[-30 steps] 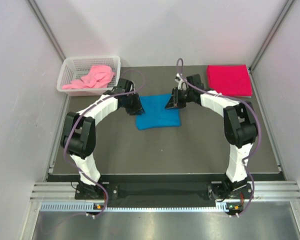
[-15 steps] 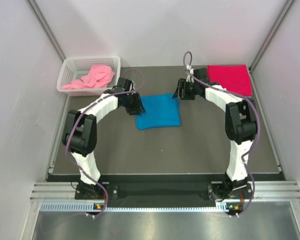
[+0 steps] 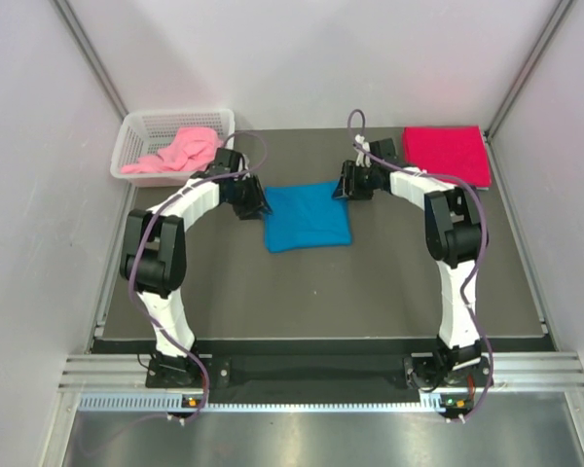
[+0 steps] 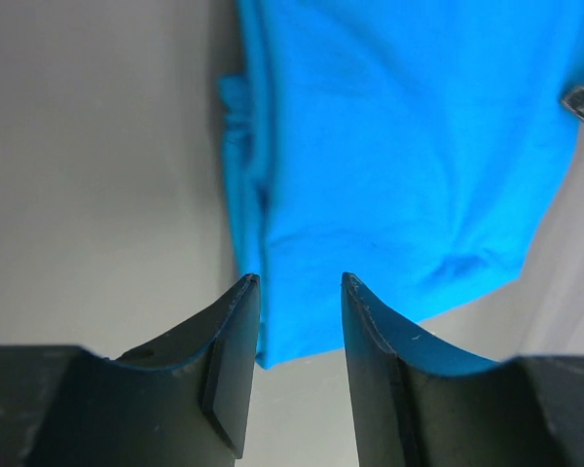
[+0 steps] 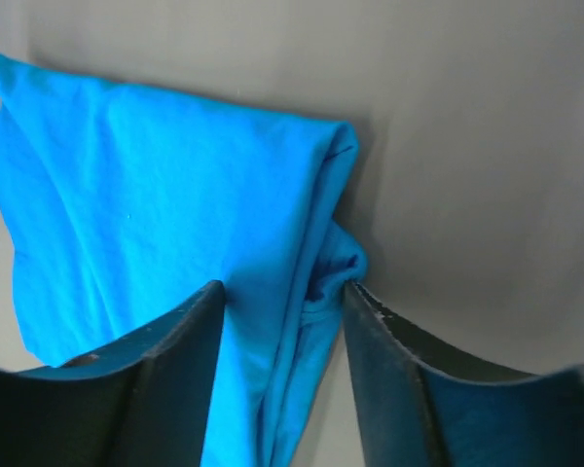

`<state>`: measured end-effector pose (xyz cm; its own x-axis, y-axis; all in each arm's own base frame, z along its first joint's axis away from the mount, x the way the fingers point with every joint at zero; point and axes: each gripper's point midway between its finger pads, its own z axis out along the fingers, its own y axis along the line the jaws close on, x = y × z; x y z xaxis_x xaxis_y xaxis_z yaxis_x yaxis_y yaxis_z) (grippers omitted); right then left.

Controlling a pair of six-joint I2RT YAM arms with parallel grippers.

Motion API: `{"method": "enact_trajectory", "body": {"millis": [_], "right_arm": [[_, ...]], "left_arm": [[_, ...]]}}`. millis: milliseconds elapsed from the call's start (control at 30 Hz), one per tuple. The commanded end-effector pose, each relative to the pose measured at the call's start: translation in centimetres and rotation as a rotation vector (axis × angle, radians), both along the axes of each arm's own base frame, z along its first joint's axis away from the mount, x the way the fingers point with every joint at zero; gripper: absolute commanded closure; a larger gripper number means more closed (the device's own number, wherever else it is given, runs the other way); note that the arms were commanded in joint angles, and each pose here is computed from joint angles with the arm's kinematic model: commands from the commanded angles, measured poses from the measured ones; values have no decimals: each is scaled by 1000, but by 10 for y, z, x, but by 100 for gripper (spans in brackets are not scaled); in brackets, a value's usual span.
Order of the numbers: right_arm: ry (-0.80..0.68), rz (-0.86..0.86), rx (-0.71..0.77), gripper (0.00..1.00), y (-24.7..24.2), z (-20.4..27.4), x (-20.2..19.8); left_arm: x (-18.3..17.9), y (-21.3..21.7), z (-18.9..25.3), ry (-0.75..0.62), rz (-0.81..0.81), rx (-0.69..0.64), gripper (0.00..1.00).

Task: Fold and stack the t-shirts
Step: Neatly place the folded tshirt to the corner

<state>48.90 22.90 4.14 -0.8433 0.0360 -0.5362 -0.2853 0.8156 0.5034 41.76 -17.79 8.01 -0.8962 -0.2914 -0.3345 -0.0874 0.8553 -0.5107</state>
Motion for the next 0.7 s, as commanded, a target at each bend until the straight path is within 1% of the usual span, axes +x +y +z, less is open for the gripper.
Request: {"method": "enact_trajectory", "body": {"millis": [0,33,167,200,267,400,500,533,600,633,667], "right_arm": [[-57,28,78,49,13,12,14],[-61,27,84,54,14,10,15],[-47,34,116,64,16,5,15],[-47,29,128,70,17,5,16],[-34,27,144,74,17,1,15],[-17,10,159,87,14,-4,12],[-16,6,157,87,10,-4,12],[-14,3,158,82,9,-2,11],[-17,10,162,76,8,2,10],[-19,12,163,68,8,6,9],[-22,12,161,64,8,8,9]], "left_arm": [[21,20,5,-53,32,-20,56],[23,20,6,-60,29,-32,55],[27,18,7,-65,15,-48,55],[28,16,7,-65,7,-56,55],[29,16,6,-63,7,-59,55],[28,15,3,-56,3,-63,55],[26,11,3,-60,-8,-82,55],[23,9,3,-55,-16,-95,55],[21,3,4,-65,-21,-111,55],[18,2,2,-57,-25,-111,56],[15,-1,0,-52,-31,-106,56]]}}
